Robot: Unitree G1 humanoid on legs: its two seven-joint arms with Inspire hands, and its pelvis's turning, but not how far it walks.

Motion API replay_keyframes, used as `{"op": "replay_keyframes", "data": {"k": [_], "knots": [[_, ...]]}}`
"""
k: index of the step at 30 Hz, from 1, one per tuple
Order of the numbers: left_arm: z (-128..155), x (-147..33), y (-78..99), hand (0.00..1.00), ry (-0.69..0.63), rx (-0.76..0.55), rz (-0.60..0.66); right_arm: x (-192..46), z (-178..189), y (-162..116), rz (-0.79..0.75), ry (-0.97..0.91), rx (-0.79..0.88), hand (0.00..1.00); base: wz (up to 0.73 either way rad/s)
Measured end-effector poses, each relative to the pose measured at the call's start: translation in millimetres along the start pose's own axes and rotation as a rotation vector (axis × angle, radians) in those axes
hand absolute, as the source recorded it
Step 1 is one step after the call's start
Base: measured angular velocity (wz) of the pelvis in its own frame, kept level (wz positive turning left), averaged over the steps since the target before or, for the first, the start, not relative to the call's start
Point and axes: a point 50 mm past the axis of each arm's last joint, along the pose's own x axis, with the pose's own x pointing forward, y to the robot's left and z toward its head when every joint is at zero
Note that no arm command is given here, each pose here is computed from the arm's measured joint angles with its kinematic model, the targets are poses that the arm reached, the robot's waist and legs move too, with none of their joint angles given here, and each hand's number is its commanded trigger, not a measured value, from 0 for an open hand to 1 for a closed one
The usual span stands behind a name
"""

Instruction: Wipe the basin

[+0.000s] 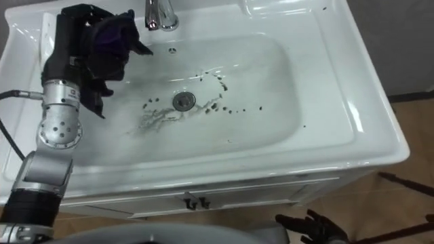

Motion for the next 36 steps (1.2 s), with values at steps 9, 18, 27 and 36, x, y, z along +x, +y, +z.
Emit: {"op": "replay_keyframes", "data": {"k": [9,18,27,36], "knots": [[-15.9,-2.4,-12.5,1.0,0.064,0.015,-0.057,-2.6,2.5,-8.3,-0.008,-0.019,0.071,0.0,-0.07],[-48.8,-10.4,-29.0,1.0,0.226,0.063,-0.158,-2.5,5.1,-9.4,-0.001,-0.012,0.099,0.0,-0.05],[-67.7,-9.7,-34.8,1.0,0.305,0.179,-0.212,-3.1,9.7,-11.7,0.003,-0.02,0.101,0.0,-0.08],[-85.7,-7.2,-36.9,1.0,0.396,0.25,-0.258,-4.2,10.3,-16.3,-0.028,-0.011,0.123,0.0,-0.06]]}}
